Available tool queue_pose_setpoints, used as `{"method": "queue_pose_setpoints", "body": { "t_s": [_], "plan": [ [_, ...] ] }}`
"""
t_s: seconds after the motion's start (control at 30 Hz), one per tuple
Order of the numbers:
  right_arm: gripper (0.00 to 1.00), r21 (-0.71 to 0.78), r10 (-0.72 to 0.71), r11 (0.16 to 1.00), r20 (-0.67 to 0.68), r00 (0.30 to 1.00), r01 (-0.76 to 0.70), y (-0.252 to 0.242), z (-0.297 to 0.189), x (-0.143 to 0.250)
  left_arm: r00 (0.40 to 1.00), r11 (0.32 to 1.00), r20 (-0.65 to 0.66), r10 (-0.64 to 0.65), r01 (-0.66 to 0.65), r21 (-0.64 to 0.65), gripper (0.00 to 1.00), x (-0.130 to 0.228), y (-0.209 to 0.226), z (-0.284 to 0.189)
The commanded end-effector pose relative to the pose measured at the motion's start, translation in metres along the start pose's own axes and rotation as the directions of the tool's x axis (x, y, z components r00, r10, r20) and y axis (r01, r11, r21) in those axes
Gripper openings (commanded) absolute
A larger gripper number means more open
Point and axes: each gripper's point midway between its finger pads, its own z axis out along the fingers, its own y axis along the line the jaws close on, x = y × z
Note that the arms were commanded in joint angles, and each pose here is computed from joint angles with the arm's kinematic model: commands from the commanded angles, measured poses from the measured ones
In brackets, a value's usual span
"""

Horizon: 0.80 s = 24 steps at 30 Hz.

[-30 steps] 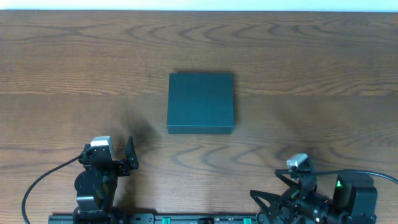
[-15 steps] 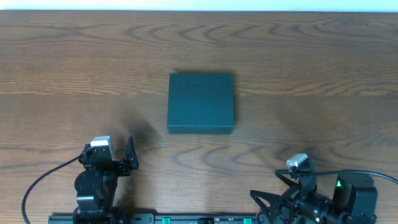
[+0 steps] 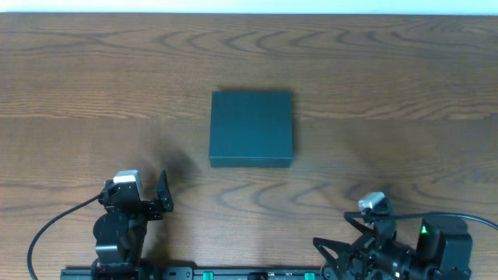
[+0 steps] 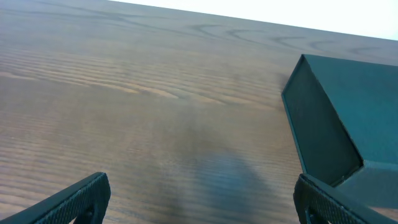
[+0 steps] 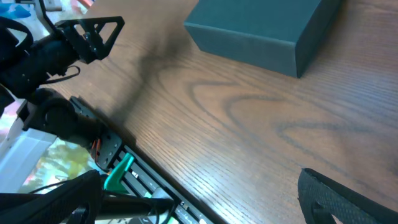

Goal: Pack container

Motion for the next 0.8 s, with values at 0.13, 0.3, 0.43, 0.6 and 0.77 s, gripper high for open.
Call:
{"method": "queue_pose_setpoints", "body": {
  "t_s": [0.13, 0.3, 0.43, 0.6, 0.77],
  "plan": [
    [0.99, 0.118, -0.221, 0.971, 0.121, 0.968, 0.207, -0.016, -0.002, -0.036, 1.000, 1.000, -0.009, 0.012, -0.012, -0.013, 0.95, 0.007, 0.003, 0.003],
    [0.99, 0.279, -0.549, 0.822, 0.162, 0.820, 0.496, -0.034, 0.001, -0.047, 1.000, 1.000, -0.009, 0.012, -0.012, -0.013, 0.95, 0.007, 0.003, 0.003],
    [0.99, 0.406, -0.594, 0.764, 0.136, 0.793, 0.502, -0.066, 0.011, -0.031, 1.000, 1.000, -0.009, 0.012, -0.012, -0.013, 0.95, 0.007, 0.003, 0.003],
    [0.99, 0.429, -0.567, 0.765, 0.096, 0.818, 0.480, -0.093, 0.032, -0.007, 1.000, 1.000, -0.009, 0.012, -0.012, -0.013, 0.95, 0.007, 0.003, 0.003],
    [0.99, 0.399, -0.521, 0.793, 0.052, 0.852, 0.461, -0.109, 0.051, 0.014, 1.000, 1.000, -0.009, 0.012, -0.012, -0.013, 0.95, 0.007, 0.003, 0.003]
  ]
}}
